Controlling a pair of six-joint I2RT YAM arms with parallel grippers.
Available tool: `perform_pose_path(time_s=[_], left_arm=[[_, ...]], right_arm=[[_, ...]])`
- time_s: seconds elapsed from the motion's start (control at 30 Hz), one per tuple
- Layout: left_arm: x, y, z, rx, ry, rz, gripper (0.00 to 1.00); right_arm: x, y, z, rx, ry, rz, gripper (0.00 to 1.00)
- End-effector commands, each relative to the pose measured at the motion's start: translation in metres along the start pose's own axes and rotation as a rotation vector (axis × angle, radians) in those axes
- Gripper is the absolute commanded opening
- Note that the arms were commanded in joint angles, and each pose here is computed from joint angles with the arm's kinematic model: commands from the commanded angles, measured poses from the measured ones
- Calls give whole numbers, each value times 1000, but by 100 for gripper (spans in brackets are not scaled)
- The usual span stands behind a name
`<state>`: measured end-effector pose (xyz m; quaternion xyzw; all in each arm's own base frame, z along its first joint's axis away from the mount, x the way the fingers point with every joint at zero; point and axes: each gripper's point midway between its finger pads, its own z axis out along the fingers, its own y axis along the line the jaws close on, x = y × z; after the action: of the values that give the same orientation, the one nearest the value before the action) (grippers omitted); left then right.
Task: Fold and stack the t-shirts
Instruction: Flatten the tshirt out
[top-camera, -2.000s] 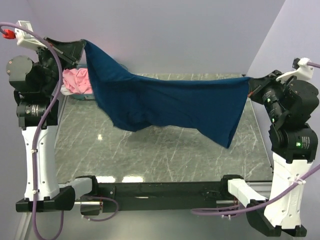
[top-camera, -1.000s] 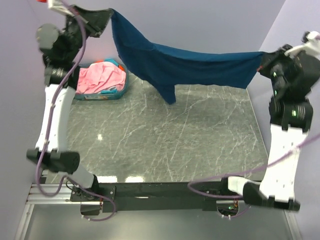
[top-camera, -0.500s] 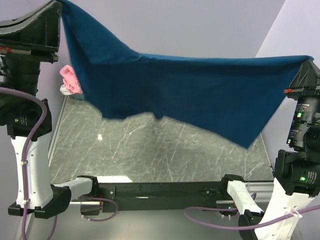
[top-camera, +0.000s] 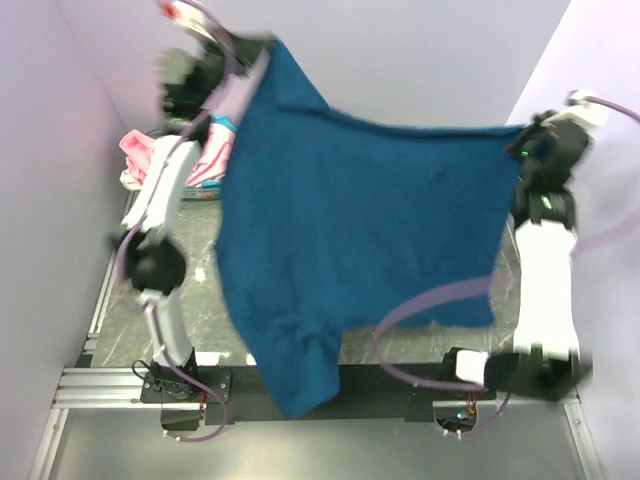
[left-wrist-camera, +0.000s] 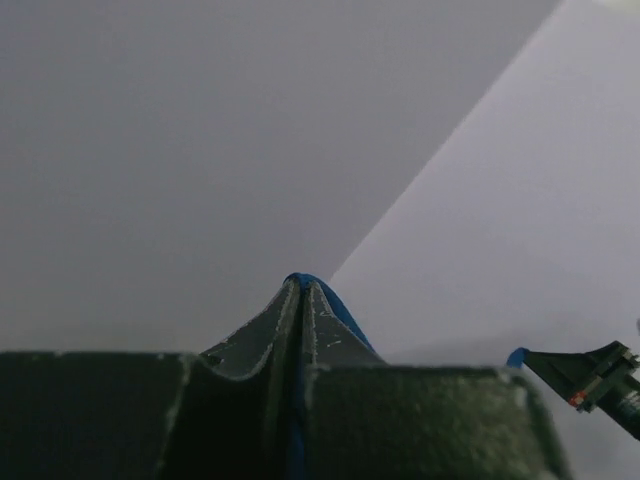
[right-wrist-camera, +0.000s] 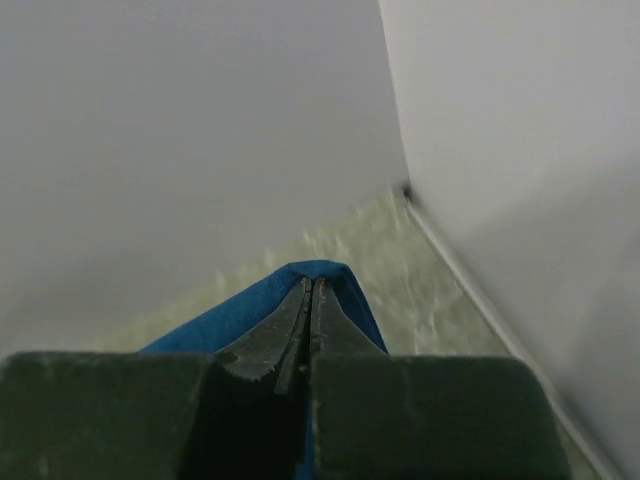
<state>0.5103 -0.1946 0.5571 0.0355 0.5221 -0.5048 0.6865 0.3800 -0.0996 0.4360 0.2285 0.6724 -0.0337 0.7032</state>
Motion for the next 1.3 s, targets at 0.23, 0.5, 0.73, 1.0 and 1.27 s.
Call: perform_pose_path(time_s=[0.23,0.5,0.73,1.0,1.27], left_arm=[[156,128,8,-161,294,-147,93],[203,120,-47,-300,543,-147,99],[284,122,-128,-494,807,-248,100],[352,130,-190,-623,1019,-305,99],[386,144,-211,-682,1074,-391,99]], right_arm=[[189,-45,125,84,504,-31,78],[226,-32,97,2,630,6,81],[291,-32,40,12,822,39,79],[333,-33,-16,8,965,128,79],[375,-43,-51,34,1125,141,78]])
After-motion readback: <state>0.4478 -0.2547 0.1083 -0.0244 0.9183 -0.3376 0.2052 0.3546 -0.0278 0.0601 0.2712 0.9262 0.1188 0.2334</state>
